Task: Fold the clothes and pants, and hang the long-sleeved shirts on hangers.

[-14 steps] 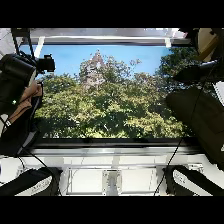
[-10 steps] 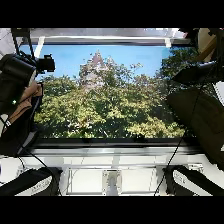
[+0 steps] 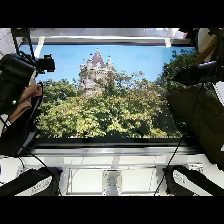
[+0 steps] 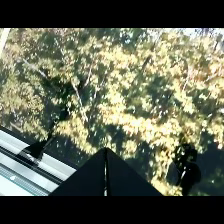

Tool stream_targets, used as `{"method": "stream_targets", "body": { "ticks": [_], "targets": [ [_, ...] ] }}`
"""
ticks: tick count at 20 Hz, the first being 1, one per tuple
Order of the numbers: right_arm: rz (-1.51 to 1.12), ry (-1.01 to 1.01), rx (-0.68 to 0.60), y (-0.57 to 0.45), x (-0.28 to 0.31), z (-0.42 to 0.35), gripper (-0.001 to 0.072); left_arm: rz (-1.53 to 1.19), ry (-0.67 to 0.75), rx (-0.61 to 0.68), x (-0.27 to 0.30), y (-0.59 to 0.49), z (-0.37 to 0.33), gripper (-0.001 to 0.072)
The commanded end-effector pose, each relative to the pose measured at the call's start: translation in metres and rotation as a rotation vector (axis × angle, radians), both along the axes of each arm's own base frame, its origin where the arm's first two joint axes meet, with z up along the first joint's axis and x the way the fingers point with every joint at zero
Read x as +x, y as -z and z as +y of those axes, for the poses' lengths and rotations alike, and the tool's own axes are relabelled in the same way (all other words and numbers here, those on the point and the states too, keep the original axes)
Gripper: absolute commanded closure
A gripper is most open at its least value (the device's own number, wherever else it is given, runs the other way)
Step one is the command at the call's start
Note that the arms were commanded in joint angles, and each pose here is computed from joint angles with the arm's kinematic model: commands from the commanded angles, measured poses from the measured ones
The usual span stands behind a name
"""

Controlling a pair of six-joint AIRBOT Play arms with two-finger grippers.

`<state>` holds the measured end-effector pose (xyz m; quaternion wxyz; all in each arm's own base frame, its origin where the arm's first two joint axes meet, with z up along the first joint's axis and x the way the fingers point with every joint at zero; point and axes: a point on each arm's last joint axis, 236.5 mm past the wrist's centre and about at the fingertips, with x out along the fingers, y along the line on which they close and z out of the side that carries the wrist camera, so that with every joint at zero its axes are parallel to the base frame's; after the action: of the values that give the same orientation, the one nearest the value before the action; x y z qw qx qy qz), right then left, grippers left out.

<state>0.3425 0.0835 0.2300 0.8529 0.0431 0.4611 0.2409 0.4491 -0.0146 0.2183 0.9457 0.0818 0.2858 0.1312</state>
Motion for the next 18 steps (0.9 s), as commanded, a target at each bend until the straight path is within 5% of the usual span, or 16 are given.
{"method": "stream_targets", "body": {
  "ticks": [1,7,12,18],
  "targets": [
    [-0.013,0.007,-0.002,-0.001,0.003,-0.001,0.0693,0.003,0.001,0.006,0.003,0.003,0.0,0.0004],
    [-0.058,0.052,-0.003,0.0,0.027,-0.007,0.0693,0.303,-0.17,0.234,0.01,0.082,0.103,0.0004],
    [-0.002,0.06,0.005,0.025,0.045,-0.009,0.0693,0.569,-0.434,0.213,-0.033,0.15,0.201,0.0004],
    [0.104,0.086,0.026,0.059,0.061,-0.011,0.0692,0.633,-0.512,0.179,-0.051,0.168,0.23,0.0004]
  ]
}}
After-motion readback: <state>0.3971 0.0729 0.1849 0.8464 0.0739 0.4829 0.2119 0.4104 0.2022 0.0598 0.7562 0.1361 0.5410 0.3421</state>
